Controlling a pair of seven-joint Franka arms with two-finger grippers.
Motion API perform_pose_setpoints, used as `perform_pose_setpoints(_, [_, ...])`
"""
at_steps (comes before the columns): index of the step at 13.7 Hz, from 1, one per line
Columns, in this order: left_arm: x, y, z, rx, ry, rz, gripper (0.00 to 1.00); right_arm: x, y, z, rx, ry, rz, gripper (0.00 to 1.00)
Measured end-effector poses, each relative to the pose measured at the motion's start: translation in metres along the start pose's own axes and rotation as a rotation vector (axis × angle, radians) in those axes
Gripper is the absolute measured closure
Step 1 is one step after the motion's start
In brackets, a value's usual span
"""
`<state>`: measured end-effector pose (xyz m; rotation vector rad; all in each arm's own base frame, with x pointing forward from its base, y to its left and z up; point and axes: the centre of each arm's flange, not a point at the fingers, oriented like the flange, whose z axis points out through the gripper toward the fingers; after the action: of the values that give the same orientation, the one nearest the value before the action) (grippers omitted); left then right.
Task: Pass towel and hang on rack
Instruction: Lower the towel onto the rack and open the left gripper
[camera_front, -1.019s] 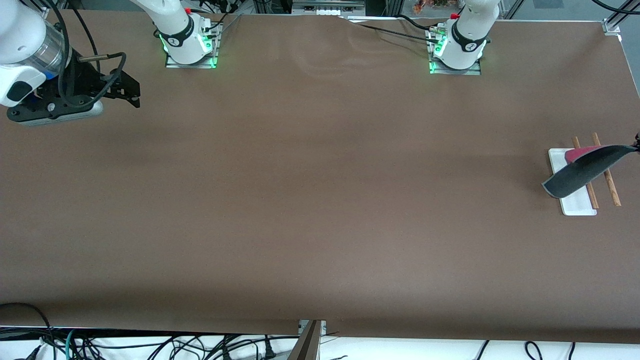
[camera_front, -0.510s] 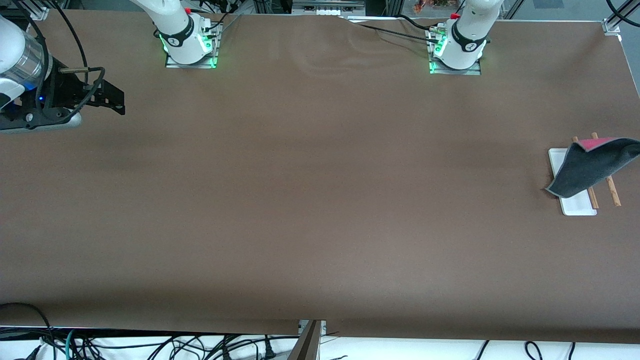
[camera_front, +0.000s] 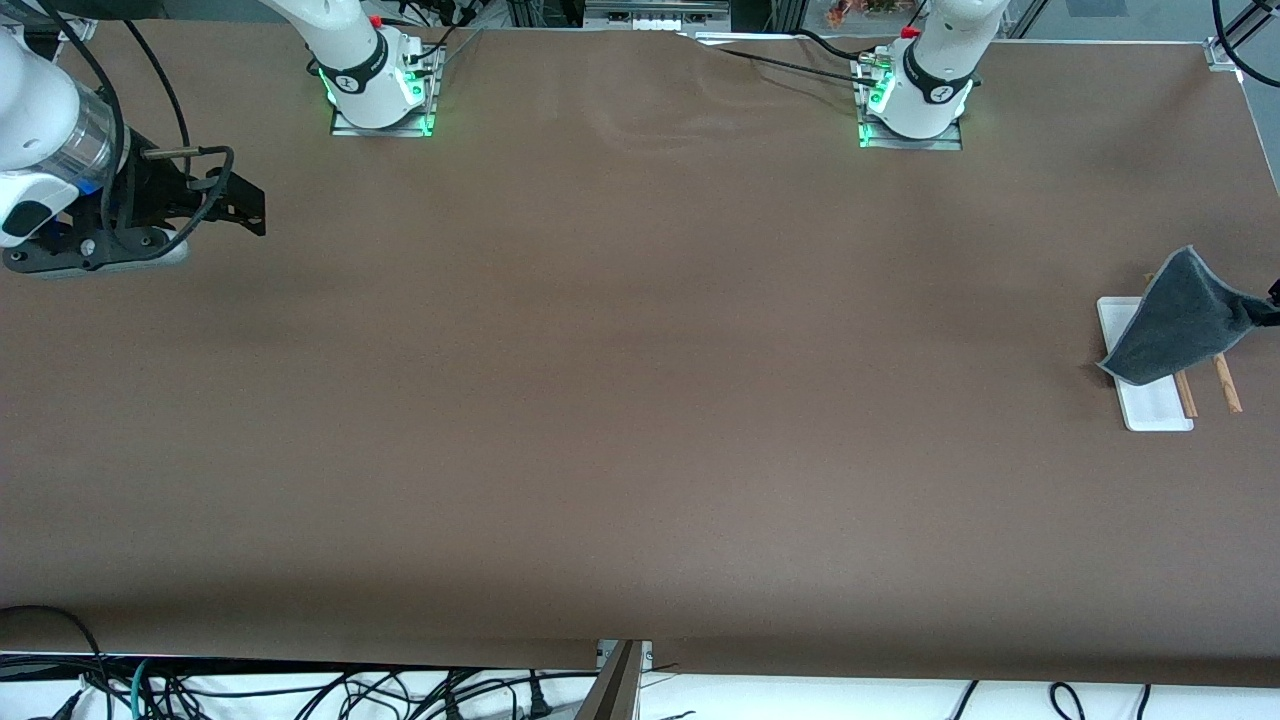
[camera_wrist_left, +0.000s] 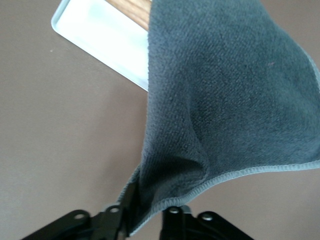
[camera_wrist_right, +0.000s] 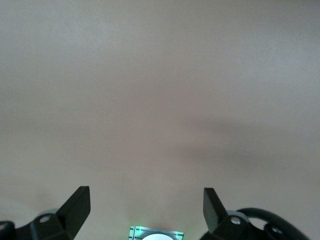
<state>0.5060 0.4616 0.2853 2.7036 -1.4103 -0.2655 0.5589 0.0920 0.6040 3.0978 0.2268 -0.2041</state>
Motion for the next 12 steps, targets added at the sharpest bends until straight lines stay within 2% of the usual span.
perform_pose_setpoints(5, [0.005, -0.01, -0.027, 0.049, 0.0, 0.003, 0.15, 0.006, 0.001, 0.027, 0.0, -0.012, 0.001, 0.0])
perform_pose_setpoints(7, [0.006, -0.01, -0.027, 0.049, 0.0, 0.003, 0.0, 0.006, 0.001, 0.03, 0.0, -0.011, 0.001, 0.0])
perform_pose_setpoints(10, [0.008, -0.01, -0.032, 0.04, 0.006, 0.003, 0.0, 0.003, 0.001, 0.026, 0.001, -0.002, 0.001, 0.0])
perform_pose_setpoints(12, [0.02, -0.006, -0.055, 0.006, 0.044, 0.0, 0.0, 0.002, 0.001, 0.024, 0.002, 0.0, 0.001, 0.0])
